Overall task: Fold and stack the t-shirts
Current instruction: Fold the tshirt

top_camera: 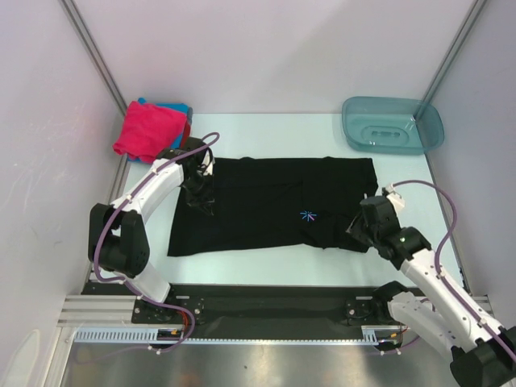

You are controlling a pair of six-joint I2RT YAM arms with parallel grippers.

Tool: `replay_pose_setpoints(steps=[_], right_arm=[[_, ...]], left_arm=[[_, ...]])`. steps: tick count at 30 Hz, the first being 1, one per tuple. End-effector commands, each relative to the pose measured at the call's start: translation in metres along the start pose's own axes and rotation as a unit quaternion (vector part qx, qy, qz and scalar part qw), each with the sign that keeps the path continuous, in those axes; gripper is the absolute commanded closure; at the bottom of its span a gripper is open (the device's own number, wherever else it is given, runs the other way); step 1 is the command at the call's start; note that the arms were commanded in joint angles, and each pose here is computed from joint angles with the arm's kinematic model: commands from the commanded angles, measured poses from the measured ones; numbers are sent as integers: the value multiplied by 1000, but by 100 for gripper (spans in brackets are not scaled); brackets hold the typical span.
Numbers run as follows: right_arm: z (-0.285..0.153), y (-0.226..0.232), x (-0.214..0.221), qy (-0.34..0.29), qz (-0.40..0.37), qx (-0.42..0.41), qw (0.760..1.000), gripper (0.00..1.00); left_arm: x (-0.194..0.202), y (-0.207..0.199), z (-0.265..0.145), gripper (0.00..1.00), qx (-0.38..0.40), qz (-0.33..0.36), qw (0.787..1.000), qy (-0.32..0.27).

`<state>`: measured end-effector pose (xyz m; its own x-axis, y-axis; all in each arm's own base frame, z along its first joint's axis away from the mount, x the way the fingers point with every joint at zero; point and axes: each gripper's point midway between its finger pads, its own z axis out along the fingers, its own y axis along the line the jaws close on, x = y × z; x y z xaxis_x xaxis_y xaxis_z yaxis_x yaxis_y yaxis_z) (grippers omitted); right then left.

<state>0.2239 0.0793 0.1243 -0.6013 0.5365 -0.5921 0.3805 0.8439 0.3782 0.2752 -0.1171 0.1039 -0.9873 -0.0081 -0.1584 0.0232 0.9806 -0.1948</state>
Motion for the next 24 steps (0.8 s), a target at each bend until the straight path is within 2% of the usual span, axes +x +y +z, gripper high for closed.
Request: replay_pose_setpoints(steps=[1,11,24], right_arm=[[-3,-12,18,19,18,5,1000,58],[14,-24,46,43,23,20,999,54],[30,-15,52,40,12,0,999,57]], left_arm=[[-8,-3,-2,81,14,11,1000,-10],[-8,-4,-3,81,14,12,1000,-13],[-7,-3,-3,81,13,12,1000,-13]])
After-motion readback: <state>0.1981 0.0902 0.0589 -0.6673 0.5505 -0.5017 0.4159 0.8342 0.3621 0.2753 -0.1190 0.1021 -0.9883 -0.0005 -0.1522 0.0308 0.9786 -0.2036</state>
